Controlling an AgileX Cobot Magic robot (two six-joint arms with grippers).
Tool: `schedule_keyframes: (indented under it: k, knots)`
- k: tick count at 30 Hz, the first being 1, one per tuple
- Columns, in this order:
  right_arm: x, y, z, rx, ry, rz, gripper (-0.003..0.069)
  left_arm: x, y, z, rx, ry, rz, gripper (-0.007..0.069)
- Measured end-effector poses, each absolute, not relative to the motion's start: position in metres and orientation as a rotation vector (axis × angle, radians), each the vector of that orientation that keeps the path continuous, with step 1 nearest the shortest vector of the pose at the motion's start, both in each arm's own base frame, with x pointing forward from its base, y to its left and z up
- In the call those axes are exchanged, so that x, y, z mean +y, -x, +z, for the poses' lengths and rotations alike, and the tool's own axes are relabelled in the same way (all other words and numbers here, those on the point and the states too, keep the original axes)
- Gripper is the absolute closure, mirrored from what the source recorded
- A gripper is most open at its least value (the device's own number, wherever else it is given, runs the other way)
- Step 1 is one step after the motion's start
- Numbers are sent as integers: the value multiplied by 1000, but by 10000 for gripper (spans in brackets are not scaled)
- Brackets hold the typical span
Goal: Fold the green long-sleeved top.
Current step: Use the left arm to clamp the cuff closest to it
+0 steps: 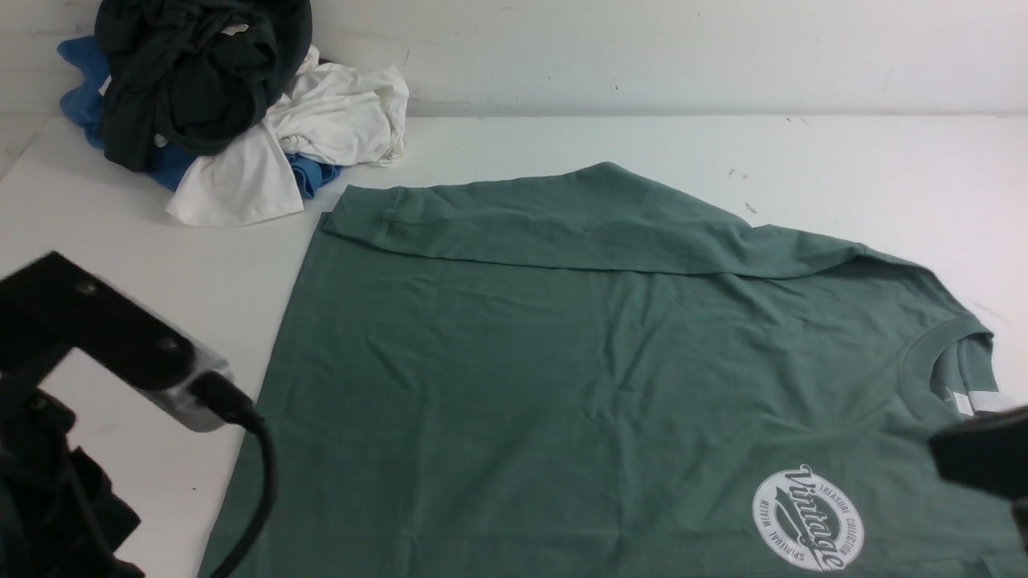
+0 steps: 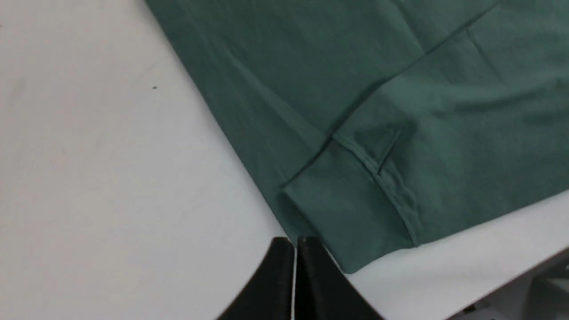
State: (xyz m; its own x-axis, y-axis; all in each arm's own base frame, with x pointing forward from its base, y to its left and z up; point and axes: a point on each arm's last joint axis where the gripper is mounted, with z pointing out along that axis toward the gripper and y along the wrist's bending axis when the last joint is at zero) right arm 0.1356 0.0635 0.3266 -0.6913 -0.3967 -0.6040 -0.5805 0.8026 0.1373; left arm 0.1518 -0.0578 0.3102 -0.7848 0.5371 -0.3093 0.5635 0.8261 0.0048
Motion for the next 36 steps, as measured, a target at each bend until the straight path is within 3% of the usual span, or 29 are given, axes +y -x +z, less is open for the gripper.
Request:
schedule_keyframes:
  k: [8, 14, 19, 22, 29, 36]
  knots:
    - [82, -128, 317, 2498, 945, 473, 673, -74, -180, 276, 2876, -933, -128, 594]
    - [80, -129, 316, 2500, 965, 429, 673, -87, -200, 246, 2988, -1011, -160, 476]
    - [80, -129, 316, 2500, 968, 429, 673, -106, -211, 216, 2964, -1301, -92, 306]
    - [80, -129, 316, 2499, 969, 429, 673, -111, -216, 201, 2982, -1374, -45, 263]
    - [85, -126, 316, 2480, 1028, 435, 673, -111, -218, 166, 3124, -1387, -7, 251]
    - [84, -126, 316, 2480, 1033, 418, 673, -106, -216, 153, 3096, -1391, 59, 251]
